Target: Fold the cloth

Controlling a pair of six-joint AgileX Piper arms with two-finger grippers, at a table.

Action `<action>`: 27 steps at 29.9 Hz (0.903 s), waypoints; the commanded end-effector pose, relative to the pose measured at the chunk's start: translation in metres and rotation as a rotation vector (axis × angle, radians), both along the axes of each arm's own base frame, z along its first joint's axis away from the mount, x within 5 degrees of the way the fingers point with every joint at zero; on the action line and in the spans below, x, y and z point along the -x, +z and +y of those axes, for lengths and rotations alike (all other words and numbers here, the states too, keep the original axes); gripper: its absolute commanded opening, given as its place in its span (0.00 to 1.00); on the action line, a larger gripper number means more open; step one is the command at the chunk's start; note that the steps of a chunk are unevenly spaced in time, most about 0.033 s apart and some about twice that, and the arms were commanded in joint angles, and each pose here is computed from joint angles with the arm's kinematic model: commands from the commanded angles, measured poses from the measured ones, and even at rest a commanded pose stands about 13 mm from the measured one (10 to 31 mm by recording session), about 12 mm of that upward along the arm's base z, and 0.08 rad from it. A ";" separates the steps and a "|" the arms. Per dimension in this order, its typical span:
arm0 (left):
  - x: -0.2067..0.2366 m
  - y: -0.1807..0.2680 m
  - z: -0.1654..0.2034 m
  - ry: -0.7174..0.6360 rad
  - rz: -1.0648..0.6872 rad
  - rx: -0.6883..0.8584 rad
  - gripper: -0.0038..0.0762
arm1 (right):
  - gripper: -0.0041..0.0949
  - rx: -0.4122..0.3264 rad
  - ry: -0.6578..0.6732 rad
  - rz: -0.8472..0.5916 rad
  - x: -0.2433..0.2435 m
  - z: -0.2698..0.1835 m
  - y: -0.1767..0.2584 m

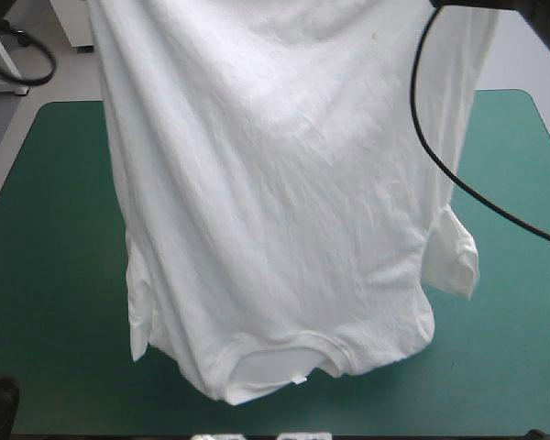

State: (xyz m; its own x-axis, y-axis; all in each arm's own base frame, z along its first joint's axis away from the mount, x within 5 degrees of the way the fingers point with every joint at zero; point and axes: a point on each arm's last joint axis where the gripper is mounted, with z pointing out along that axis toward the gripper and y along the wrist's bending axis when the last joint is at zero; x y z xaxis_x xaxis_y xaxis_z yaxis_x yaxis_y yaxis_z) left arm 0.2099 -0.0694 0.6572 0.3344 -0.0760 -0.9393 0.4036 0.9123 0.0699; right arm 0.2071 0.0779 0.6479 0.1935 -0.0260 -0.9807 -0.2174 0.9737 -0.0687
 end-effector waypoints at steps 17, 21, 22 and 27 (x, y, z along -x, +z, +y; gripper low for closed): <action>-0.098 -0.019 -0.019 0.062 -0.127 0.051 0.04 | 0.02 -0.090 -0.084 -0.050 -0.103 -0.046 -0.023; -0.125 -0.054 -0.026 0.031 0.089 -0.013 0.04 | 0.02 -0.043 -0.083 0.177 -0.127 -0.043 -0.058; -0.133 -0.066 -0.029 0.028 0.148 -0.040 0.04 | 0.02 -0.039 -0.076 0.246 -0.134 -0.041 -0.070; -0.150 -0.129 -0.036 0.000 0.453 -0.166 0.04 | 0.02 0.024 -0.040 0.555 -0.154 -0.035 -0.133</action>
